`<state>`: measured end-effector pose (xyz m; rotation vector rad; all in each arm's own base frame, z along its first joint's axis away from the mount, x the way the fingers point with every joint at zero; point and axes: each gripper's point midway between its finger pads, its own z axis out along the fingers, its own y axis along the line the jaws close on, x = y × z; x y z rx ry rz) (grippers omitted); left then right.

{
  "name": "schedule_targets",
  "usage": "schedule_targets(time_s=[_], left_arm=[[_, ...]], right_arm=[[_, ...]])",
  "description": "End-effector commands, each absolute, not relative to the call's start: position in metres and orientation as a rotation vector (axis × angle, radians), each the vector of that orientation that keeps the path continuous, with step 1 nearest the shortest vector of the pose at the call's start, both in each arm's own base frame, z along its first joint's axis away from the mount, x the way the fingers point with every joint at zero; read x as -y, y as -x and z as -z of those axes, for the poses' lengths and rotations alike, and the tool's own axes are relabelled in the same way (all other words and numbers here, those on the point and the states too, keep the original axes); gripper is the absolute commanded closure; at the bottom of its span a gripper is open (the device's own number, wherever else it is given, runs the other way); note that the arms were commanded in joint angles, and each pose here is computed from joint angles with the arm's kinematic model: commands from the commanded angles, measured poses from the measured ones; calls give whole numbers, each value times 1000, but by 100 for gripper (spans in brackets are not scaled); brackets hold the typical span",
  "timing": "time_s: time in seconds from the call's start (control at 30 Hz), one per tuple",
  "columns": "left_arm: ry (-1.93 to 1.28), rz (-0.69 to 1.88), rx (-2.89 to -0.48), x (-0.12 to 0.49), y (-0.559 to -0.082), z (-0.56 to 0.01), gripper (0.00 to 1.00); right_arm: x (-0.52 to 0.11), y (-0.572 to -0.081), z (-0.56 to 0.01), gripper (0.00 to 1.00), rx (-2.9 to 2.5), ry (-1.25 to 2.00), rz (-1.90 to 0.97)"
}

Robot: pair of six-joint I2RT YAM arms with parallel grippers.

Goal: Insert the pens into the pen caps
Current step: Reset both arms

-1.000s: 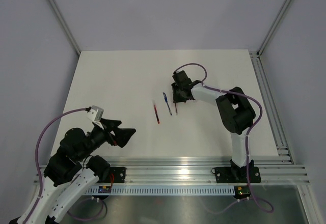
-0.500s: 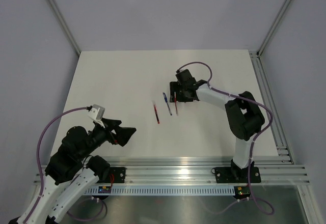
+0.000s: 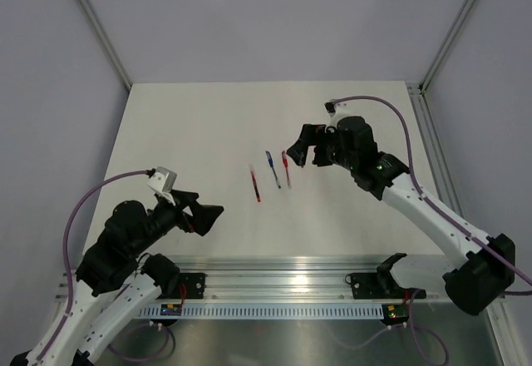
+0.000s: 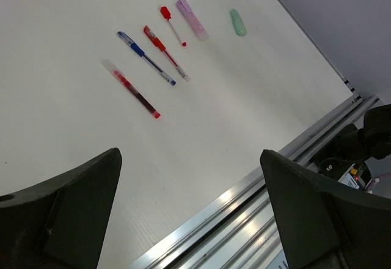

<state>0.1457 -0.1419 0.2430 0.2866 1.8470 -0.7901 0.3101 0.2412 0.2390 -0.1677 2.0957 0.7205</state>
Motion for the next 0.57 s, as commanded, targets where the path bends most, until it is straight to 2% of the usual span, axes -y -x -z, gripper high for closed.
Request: schedule_targets(time_s=[0.0,0.03,0.27,0.53], left_arm=[[-314,774,-1706,141,-152,-286,1],[-316,767,-1697,140,-153,-289,1],[-310,770,-1619,139,-154,-305,1],[-284,720,-1704,134,-159,-277,1]], right_arm=[[-225,-281,-264,0,-2008,170,-772],[-220,-273,-253,0,-2014,163,-770],[-181,-223,-278,1,-1807,91,-840],[-164,-215,-289,0,-1653,-11,-880]])
